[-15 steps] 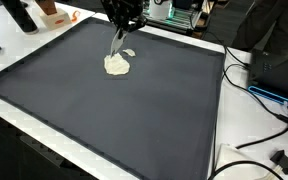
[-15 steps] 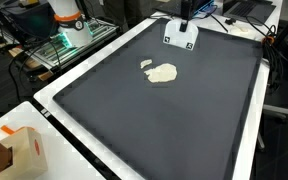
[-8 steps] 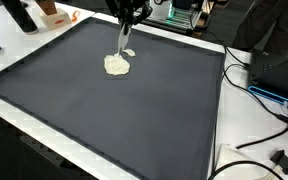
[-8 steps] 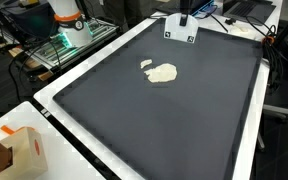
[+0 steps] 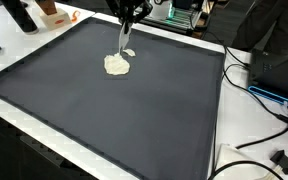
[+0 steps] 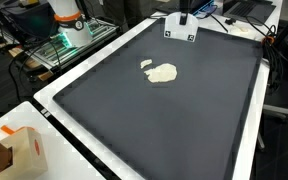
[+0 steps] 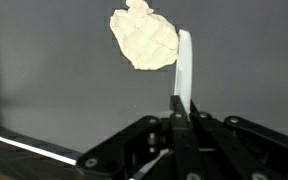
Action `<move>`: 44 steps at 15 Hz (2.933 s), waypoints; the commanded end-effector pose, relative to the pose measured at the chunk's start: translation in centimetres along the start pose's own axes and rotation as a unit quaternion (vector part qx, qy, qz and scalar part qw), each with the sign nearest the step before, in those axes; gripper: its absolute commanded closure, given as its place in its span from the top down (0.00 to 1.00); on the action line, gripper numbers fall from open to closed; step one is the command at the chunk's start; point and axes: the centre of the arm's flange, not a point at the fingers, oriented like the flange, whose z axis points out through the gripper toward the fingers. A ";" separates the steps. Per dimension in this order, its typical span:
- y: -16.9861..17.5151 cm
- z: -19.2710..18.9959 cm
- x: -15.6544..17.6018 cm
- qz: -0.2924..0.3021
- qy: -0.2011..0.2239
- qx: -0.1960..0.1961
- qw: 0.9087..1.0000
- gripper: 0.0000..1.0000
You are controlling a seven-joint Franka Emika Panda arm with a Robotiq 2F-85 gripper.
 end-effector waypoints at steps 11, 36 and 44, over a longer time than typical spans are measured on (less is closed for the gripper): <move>1.4 6.7 -0.5 -0.044 -0.032 0.042 0.998 0.01; 1.7 13.1 -2.1 -0.099 0.004 0.046 0.994 0.01; 2.3 15.0 -2.6 -0.093 0.022 0.059 0.994 0.01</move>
